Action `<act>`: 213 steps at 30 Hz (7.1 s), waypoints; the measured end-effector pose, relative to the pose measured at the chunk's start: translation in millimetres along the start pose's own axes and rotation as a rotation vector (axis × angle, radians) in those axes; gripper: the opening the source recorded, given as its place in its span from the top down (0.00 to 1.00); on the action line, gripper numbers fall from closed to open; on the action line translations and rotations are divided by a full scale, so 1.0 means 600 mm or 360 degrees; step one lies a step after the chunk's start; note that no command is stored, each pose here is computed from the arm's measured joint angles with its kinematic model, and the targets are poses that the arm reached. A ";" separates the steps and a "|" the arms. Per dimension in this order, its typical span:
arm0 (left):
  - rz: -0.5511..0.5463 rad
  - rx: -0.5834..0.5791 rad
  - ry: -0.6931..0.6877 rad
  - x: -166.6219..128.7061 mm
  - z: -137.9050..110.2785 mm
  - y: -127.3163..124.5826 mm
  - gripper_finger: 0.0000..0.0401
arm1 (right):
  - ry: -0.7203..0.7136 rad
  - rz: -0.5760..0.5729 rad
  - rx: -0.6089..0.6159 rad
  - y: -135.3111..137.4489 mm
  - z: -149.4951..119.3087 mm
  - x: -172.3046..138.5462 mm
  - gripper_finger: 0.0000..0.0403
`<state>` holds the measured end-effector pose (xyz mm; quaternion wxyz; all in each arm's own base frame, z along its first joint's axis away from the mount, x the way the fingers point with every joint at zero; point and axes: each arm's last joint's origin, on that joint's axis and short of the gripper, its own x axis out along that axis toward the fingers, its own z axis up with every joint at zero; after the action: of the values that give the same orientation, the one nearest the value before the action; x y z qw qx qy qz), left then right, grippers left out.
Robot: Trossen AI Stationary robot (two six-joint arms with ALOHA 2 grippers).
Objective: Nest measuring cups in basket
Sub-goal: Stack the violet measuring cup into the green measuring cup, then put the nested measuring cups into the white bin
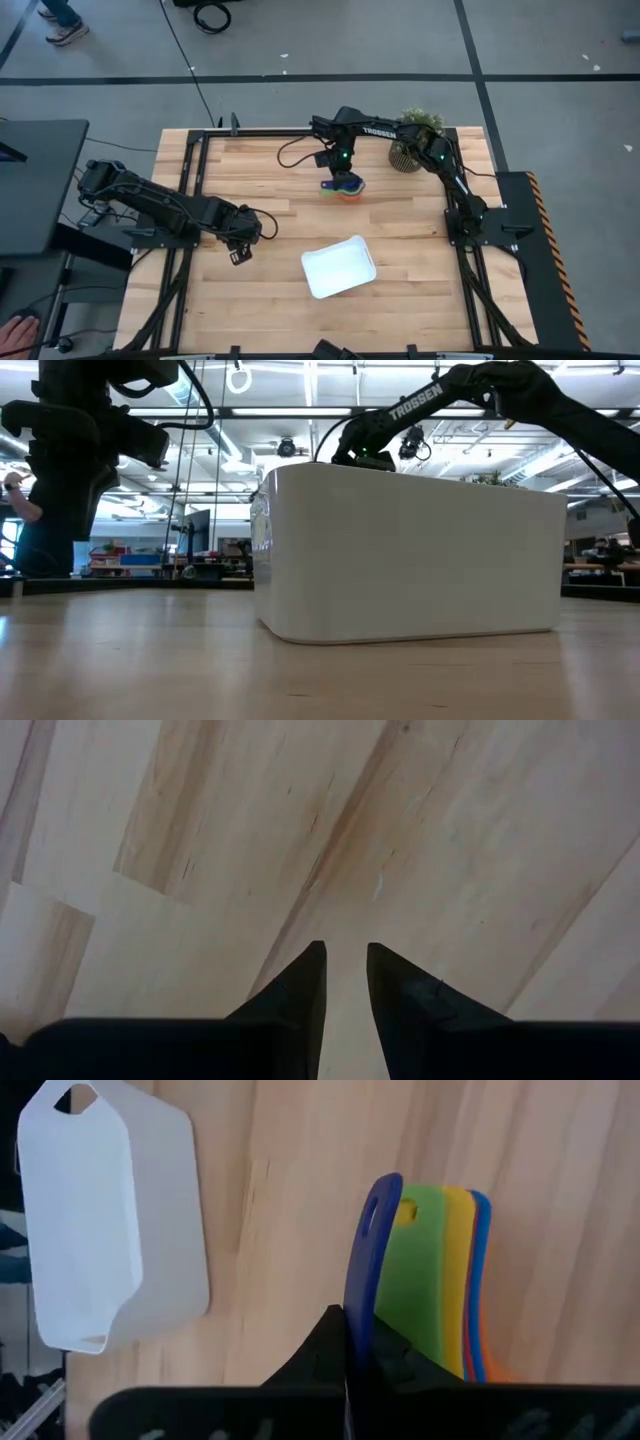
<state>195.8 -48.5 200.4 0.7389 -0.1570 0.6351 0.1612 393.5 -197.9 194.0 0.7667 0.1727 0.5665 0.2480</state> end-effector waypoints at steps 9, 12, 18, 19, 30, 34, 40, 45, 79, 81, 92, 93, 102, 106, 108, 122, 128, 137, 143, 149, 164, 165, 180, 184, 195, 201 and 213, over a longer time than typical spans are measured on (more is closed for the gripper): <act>0.0000 0.0000 0.0000 0.000 0.000 0.000 0.79 | -0.0008 -0.0038 -0.0022 -0.001 0.003 0.001 0.86; 0.0000 0.0000 0.0000 0.000 0.000 0.000 0.79 | -0.0008 -0.0035 0.0048 -0.001 0.003 0.001 0.83; 0.0000 0.0012 0.0000 0.000 0.000 0.000 0.79 | -0.0004 -0.0016 0.0096 0.000 0.002 0.001 0.81; 0.0000 0.0012 0.0000 0.000 0.000 0.000 0.79 | 0.0000 -0.0012 0.0100 0.002 0.003 -0.002 0.81; 0.0006 0.0015 0.0008 0.000 -0.001 0.001 0.79 | -0.0001 -0.0044 0.0087 0.022 0.016 -0.032 0.81; 0.0017 0.0017 0.0021 0.000 -0.002 0.002 0.79 | 0.0070 -0.0073 0.0099 0.032 0.015 -0.043 0.81; 0.0016 0.0036 0.0019 0.000 -0.002 0.001 0.79 | 0.0143 -0.0091 0.0102 0.060 0.026 -0.043 0.85; 0.0018 0.0036 0.0020 0.000 -0.002 0.002 0.79 | 0.0259 -0.0111 0.0013 0.104 0.049 -0.003 0.90; 0.0037 0.0058 0.0017 0.000 -0.003 0.003 0.79 | 0.0548 -0.0539 -0.0103 0.113 0.051 0.127 1.00; 0.0037 0.0058 0.0017 0.000 -0.003 0.003 0.79 | 0.0535 -0.0596 -0.0128 0.110 0.055 0.127 1.00; 0.0037 0.0059 0.0017 0.000 -0.002 0.003 0.79 | 0.0517 -0.0702 -0.0141 0.099 0.057 0.120 1.00; 0.0037 0.0059 0.0017 0.000 -0.003 0.003 0.79 | 0.0520 -0.0700 -0.0140 0.099 0.057 0.120 1.00; 0.0037 0.0080 0.0017 0.000 -0.003 0.003 0.79 | 0.0622 -0.0515 -0.0079 0.120 0.045 0.123 1.00; 0.0037 0.0103 0.0016 0.000 -0.002 0.003 0.79 | 0.0604 -0.0523 -0.0086 0.145 0.045 0.104 1.00; 0.0036 0.0103 0.0015 0.000 -0.002 0.003 0.79 | 0.0552 -0.0549 -0.0077 0.160 0.047 0.087 1.00; 0.0027 0.0104 0.0003 0.000 -0.001 0.002 0.79 | 0.0199 -0.0881 0.0148 0.268 0.029 -0.049 0.96; 0.0024 0.0141 0.0000 0.000 -0.001 0.001 0.79 | 0.0138 -0.0753 0.0167 0.279 0.028 -0.055 0.91; 0.0022 0.0140 -0.0002 0.000 -0.001 0.001 0.79 | 0.0247 -0.0796 0.0186 0.262 0.022 -0.034 0.75; 0.0019 0.0141 -0.0007 0.000 0.000 0.001 0.79 | 0.0298 -0.0821 0.0116 0.257 0.019 -0.028 0.65; 0.0016 0.0140 -0.0010 0.000 0.000 0.000 0.79 | 0.0263 -0.0913 0.0080 0.246 0.023 -0.022 0.61; 0.0015 0.0139 -0.0011 0.000 0.000 0.000 0.79 | 0.0167 -0.1053 0.0249 0.238 0.027 -0.025 0.58; 0.0015 0.0139 -0.0011 0.000 0.000 0.000 0.79 | 0.0170 -0.1065 0.0248 0.238 0.027 -0.025 0.56; 0.0015 0.0138 -0.0011 0.000 0.000 0.000 0.79 | 0.0119 -0.1138 0.0212 0.241 0.036 -0.022 0.38; 0.0015 0.0139 -0.0011 0.000 0.000 0.000 0.79 | 0.0030 -0.1125 0.0307 0.241 0.041 -0.021 0.39; 0.0015 0.0140 -0.0011 0.000 0.000 0.000 0.79 | 0.0015 -0.1155 0.0414 0.240 0.038 -0.022 0.34; 0.0015 0.0141 -0.0011 0.000 0.000 0.000 0.79 | -0.0111 -0.1038 0.0622 0.226 0.038 0.001 0.35; 0.0013 0.0141 -0.0013 0.000 0.000 0.000 0.79 | -0.0005 -0.1108 0.0782 0.188 0.001 0.060 0.35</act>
<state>196.0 -48.3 200.4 0.7471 -0.1207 0.6392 0.1367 381.8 -85.2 227.6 0.7416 0.1491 0.6321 -0.1682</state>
